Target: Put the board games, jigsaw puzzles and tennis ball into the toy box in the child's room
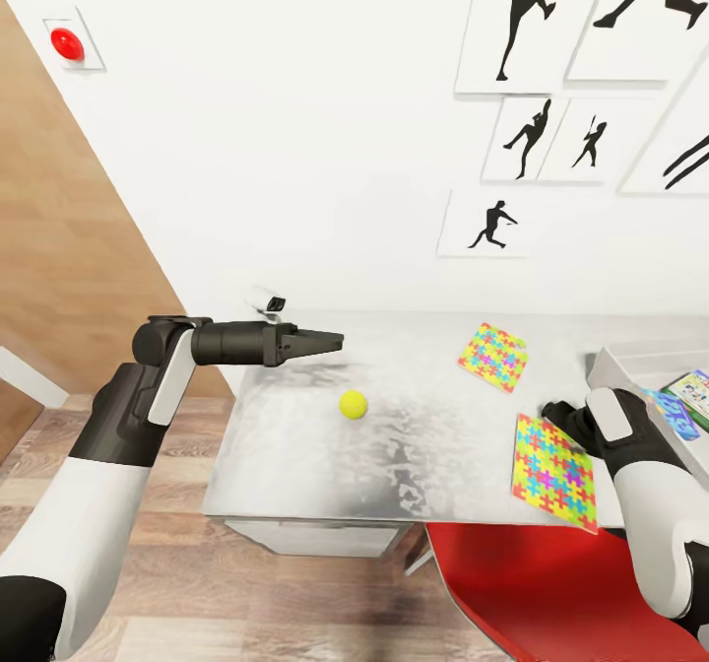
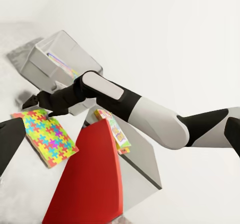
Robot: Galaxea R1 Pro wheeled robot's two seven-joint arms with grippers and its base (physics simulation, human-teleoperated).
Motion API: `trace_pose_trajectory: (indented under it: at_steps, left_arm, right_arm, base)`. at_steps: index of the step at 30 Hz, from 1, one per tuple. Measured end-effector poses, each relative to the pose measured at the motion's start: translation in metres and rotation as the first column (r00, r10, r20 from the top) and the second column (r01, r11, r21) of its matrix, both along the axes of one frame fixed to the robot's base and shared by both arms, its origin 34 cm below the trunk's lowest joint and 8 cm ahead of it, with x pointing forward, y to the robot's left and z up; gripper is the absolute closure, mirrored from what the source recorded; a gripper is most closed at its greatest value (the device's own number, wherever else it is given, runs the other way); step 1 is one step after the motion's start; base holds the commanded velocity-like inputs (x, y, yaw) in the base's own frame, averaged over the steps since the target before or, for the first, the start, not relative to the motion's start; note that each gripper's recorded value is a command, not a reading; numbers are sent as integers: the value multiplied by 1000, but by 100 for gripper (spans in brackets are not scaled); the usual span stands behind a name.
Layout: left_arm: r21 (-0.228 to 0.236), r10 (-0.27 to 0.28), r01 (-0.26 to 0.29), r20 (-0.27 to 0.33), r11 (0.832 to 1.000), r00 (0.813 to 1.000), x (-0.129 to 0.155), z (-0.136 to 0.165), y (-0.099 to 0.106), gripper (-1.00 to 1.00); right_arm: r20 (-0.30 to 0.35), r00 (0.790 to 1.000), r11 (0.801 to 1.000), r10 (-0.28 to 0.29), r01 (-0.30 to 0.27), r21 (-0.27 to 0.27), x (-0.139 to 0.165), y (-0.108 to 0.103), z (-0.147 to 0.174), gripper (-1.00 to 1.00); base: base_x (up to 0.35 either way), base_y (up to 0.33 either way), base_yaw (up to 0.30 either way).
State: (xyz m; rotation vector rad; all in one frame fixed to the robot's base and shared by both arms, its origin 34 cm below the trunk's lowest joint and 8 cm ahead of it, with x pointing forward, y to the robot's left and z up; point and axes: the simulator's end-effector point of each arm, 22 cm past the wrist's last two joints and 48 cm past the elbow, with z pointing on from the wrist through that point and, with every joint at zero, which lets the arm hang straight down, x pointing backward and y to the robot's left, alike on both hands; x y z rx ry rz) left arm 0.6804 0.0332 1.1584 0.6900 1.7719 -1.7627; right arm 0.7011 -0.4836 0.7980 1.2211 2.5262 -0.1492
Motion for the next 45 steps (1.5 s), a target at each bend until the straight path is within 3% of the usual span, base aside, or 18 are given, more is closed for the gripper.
trace_pose_trajectory:
  at_steps: [45]
  left_arm:
    - [0,0,0,-1,1000,1000,0,0,1,-100]
  right_arm:
    - [5,1000,1000,-2,2,7,1,1,0,-100]
  base:
    - [-44,99,0]
